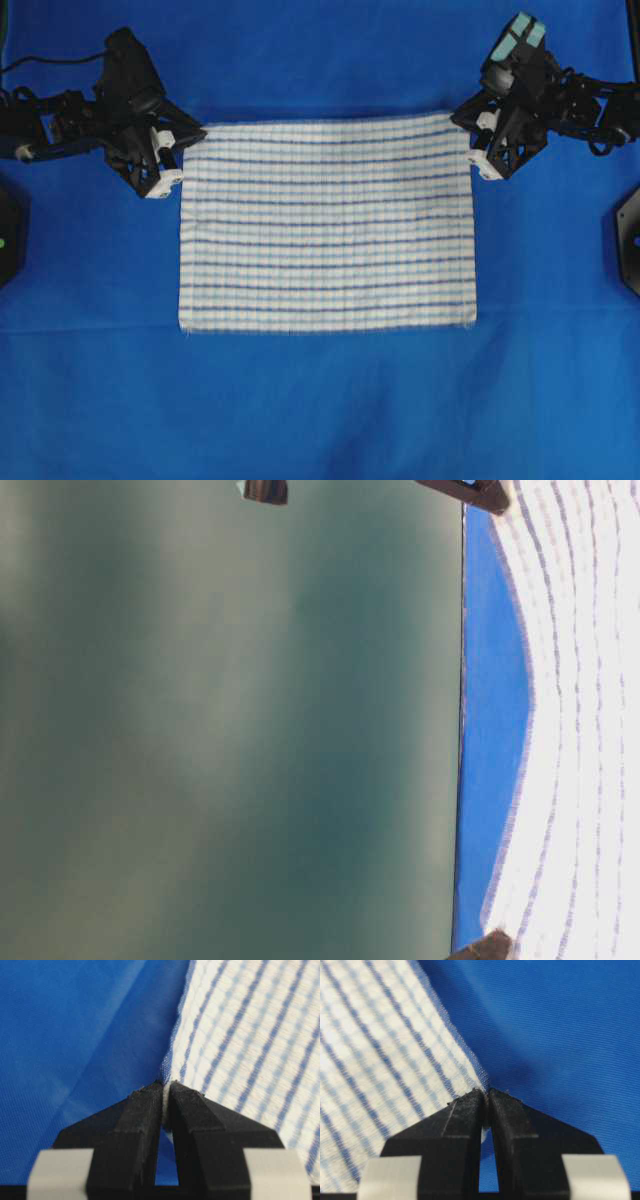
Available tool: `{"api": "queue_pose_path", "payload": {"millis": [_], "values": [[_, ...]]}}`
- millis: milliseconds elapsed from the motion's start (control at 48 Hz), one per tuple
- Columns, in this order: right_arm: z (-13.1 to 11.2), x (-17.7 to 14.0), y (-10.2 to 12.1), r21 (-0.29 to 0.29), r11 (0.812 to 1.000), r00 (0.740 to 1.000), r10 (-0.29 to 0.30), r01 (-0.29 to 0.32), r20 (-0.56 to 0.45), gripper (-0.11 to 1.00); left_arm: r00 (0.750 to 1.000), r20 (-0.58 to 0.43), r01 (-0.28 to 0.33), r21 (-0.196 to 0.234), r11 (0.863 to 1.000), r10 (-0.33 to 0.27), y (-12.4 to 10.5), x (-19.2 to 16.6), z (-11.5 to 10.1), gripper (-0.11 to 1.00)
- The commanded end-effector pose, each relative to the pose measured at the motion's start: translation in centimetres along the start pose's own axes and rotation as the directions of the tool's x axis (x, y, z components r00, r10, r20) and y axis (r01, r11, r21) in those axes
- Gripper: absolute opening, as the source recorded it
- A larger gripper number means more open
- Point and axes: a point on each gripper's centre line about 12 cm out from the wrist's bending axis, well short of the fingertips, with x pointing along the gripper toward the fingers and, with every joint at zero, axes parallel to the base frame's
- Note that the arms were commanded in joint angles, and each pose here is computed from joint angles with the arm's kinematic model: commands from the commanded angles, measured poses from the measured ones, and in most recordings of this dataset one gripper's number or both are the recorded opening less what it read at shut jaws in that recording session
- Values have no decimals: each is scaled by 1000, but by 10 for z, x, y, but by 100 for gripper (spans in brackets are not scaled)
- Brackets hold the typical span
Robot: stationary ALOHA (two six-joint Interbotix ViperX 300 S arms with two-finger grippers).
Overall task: Fold the blue towel.
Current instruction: 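Pull the far edge toward the near edge, folding the towel in half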
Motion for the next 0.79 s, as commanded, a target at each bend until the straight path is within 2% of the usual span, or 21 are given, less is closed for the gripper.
{"api": "queue_pose_path", "payload": {"millis": [0, 208, 375, 604, 771], "values": [[7, -9, 5, -6, 1000, 999, 15, -15, 40, 7, 999, 34, 16, 12, 1000, -16, -5, -7, 6, 3], [5, -29, 33, -58, 994, 995, 93, -90, 42, 7, 997, 27, 72, 61, 996, -74, -24, -19, 2, 3], [-1, -50, 59, -109, 979, 985, 173, -170, 15, 7, 988, 22, 147, 119, 982, -151, -48, -34, -5, 3], [-16, -69, 81, -124, 960, 968, 249, -250, -24, 7, 961, 34, 264, 194, 945, -275, -83, -54, -12, 3], [-25, -79, 95, -134, 942, 952, 304, -306, -41, 7, 941, 22, 323, 235, 917, -337, -102, -60, -16, 3]]}}
